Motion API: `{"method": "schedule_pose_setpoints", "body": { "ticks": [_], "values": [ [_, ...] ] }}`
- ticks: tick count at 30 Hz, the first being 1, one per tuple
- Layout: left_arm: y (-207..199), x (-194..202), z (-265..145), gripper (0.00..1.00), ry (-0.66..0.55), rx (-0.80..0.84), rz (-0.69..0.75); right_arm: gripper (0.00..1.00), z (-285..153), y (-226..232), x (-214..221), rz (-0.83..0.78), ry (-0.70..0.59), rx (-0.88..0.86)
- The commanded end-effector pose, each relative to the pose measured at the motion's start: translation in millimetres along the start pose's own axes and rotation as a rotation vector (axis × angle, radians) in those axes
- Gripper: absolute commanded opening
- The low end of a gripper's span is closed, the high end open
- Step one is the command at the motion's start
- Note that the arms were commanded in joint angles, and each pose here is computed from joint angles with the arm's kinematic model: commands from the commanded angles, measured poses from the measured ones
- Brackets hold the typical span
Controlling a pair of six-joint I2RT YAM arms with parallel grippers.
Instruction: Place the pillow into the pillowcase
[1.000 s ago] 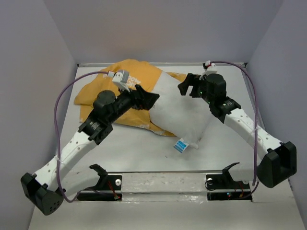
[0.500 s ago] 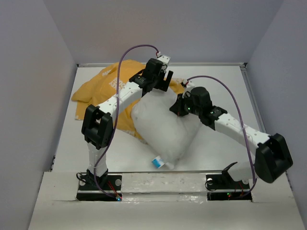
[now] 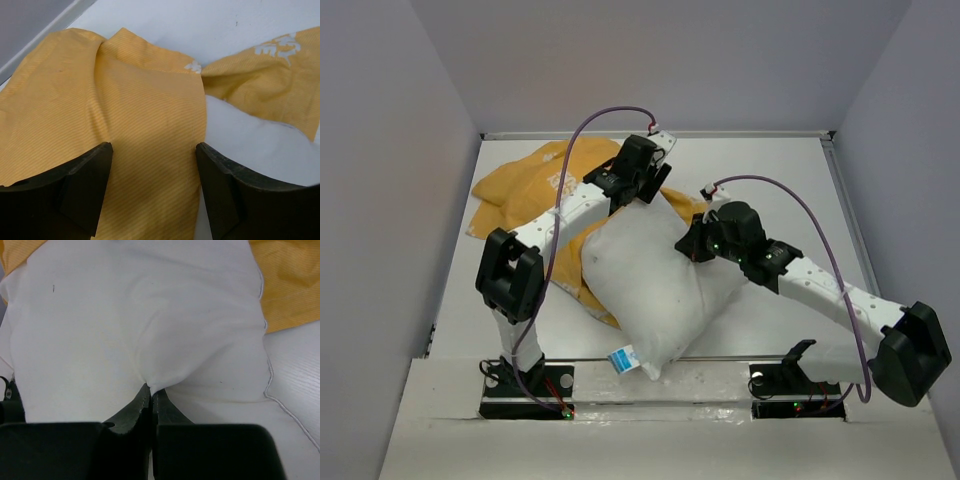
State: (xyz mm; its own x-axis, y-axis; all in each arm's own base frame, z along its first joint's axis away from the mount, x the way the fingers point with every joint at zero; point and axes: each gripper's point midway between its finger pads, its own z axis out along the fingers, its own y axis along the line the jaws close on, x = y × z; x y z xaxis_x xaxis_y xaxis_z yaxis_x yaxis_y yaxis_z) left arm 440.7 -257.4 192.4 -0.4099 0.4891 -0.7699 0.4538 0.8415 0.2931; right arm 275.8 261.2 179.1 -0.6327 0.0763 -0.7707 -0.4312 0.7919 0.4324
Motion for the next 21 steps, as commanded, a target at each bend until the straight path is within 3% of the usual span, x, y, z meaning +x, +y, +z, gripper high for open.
{"method": "schedule_pose_setpoints", "body": {
  "ticks": [1, 6, 10, 11, 12, 16, 19, 21],
  "values": [
    [-4, -19, -41, 0.78, -0.07, 0.09, 0.008, 0.0, 1, -10, -12, -0.003, -0.056, 0.054],
    [-15, -11, -50, 0.76, -0.052, 0.155, 0.012, 0.0, 8, -14, -14, 0.005, -0.065, 0.079],
    [-7, 4, -28, 0.59, -0.004, 0.068, 0.033, 0.0, 5, -10, -20, 0.003, -0.088, 0.062],
    [-8, 4, -26, 0.47, -0.005, 0.076, 0.033, 0.0, 3, -10, -22, 0.006, -0.095, 0.065],
    [-17, 1, -22, 0.46, -0.016, 0.117, 0.031, 0.0, 3, -11, -22, 0.008, -0.098, 0.067],
    [-26, -2, -20, 0.54, -0.025, 0.16, 0.029, 0.0, 3, -10, -21, 0.008, -0.096, 0.063],
    [-17, -8, -17, 0.53, -0.035, 0.113, 0.03, 0.01, 4, -6, -23, 0.005, -0.101, 0.041],
    [-17, -12, -15, 0.61, -0.045, 0.113, 0.032, 0.03, 5, -1, -21, 0.004, -0.093, 0.011]
  ]
}}
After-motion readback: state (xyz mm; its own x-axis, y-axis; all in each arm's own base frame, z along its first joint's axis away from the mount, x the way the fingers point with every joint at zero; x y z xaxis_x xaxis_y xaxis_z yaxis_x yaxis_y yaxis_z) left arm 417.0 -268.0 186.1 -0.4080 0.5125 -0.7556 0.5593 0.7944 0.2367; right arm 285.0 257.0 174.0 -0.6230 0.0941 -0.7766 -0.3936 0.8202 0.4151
